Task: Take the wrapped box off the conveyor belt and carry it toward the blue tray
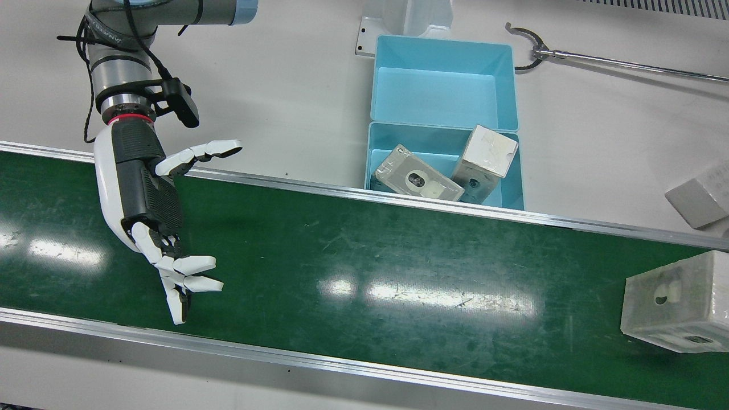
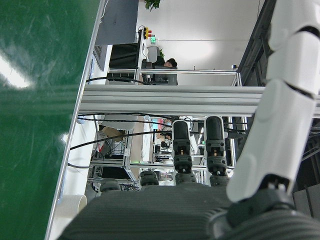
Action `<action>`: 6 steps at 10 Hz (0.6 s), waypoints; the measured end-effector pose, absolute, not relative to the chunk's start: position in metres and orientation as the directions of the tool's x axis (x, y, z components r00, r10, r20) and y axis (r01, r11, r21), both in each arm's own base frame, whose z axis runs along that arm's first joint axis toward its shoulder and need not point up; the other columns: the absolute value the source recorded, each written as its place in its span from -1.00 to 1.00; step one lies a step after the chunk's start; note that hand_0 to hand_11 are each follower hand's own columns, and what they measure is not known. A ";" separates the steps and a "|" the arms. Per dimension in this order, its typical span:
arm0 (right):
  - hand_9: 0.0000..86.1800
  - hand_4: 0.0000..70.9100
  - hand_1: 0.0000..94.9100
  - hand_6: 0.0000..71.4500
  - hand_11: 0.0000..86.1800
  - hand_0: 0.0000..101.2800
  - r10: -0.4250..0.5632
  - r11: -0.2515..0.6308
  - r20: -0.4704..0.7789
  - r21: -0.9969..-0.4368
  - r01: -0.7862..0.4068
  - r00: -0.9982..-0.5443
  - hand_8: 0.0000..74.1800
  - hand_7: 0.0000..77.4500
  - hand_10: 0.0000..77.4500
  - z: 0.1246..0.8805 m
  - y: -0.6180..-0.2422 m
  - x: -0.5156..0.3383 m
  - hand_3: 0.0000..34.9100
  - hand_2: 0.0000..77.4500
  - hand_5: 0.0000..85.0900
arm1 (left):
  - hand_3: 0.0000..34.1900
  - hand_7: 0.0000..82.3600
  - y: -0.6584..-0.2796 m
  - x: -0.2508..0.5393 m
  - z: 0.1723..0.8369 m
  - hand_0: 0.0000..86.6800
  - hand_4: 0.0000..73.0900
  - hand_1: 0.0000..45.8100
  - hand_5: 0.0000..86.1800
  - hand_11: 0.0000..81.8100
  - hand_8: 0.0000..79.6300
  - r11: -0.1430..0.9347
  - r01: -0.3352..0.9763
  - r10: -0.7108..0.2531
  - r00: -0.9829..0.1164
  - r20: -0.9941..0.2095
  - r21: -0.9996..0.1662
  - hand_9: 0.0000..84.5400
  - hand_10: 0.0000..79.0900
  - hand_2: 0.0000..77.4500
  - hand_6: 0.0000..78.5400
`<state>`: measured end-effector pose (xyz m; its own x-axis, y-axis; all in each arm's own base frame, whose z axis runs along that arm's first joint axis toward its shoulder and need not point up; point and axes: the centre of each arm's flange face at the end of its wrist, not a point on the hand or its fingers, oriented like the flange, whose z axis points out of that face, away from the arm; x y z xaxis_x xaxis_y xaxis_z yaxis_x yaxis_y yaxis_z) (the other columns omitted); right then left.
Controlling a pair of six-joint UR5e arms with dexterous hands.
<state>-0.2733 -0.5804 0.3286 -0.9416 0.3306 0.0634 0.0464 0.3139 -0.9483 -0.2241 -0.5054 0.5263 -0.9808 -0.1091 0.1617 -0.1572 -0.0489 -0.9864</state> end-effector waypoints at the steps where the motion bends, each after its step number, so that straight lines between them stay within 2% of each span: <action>1: -0.87 -0.62 -0.86 -0.85 -0.96 -0.18 0.331 0.313 0.063 -0.948 0.047 -0.942 -1.00 -0.35 -1.00 0.329 -0.580 -0.273 0.00 -0.66 -0.22 | -1.00 -1.00 -0.505 -0.224 0.526 -1.00 -1.00 -1.00 -0.97 -1.00 -1.00 -0.049 -0.157 -0.109 -0.981 0.162 -0.986 -1.00 -0.99 -0.99 -1.00; 2: -0.87 -0.74 -0.80 -0.85 -0.96 -0.17 0.331 0.313 0.062 -0.948 0.048 -0.942 -1.00 -0.35 -1.00 0.329 -0.580 -0.273 -0.07 -0.65 -0.22 | -1.00 -1.00 -0.505 -0.224 0.526 -1.00 -1.00 -1.00 -0.97 -1.00 -1.00 -0.049 -0.157 -0.109 -0.981 0.162 -0.986 -1.00 -1.00 -0.99 -1.00; 3: -0.87 -0.66 -0.80 -0.85 -0.96 -0.14 0.331 0.314 0.061 -0.948 0.049 -0.942 -1.00 -0.35 -1.00 0.328 -0.580 -0.273 -0.08 -0.65 -0.22 | -1.00 -1.00 -0.505 -0.224 0.526 -1.00 -1.00 -1.00 -0.97 -1.00 -1.00 -0.049 -0.157 -0.109 -0.981 0.162 -0.986 -1.00 -1.00 -0.99 -1.00; 4: -0.84 -0.62 -0.74 -0.83 -0.96 -0.11 0.333 0.313 0.057 -0.948 0.053 -0.941 -1.00 -0.35 -1.00 0.328 -0.580 -0.274 -0.08 -0.56 -0.19 | -1.00 -0.99 -0.505 -0.224 0.526 -1.00 -1.00 -1.00 -0.97 -1.00 -1.00 -0.049 -0.157 -0.109 -0.981 0.162 -0.986 -1.00 -1.00 -0.99 -1.00; 6: -0.84 -0.62 -0.74 -0.83 -0.96 -0.11 0.340 0.300 0.031 -0.951 0.077 -0.940 -1.00 -0.35 -1.00 0.331 -0.580 -0.272 -0.08 -0.56 -0.19 | -1.00 -1.00 -0.505 -0.224 0.526 -1.00 -1.00 -1.00 -0.99 -1.00 -1.00 -0.049 -0.157 -0.109 -0.981 0.162 -0.986 -1.00 -0.99 -0.99 -1.00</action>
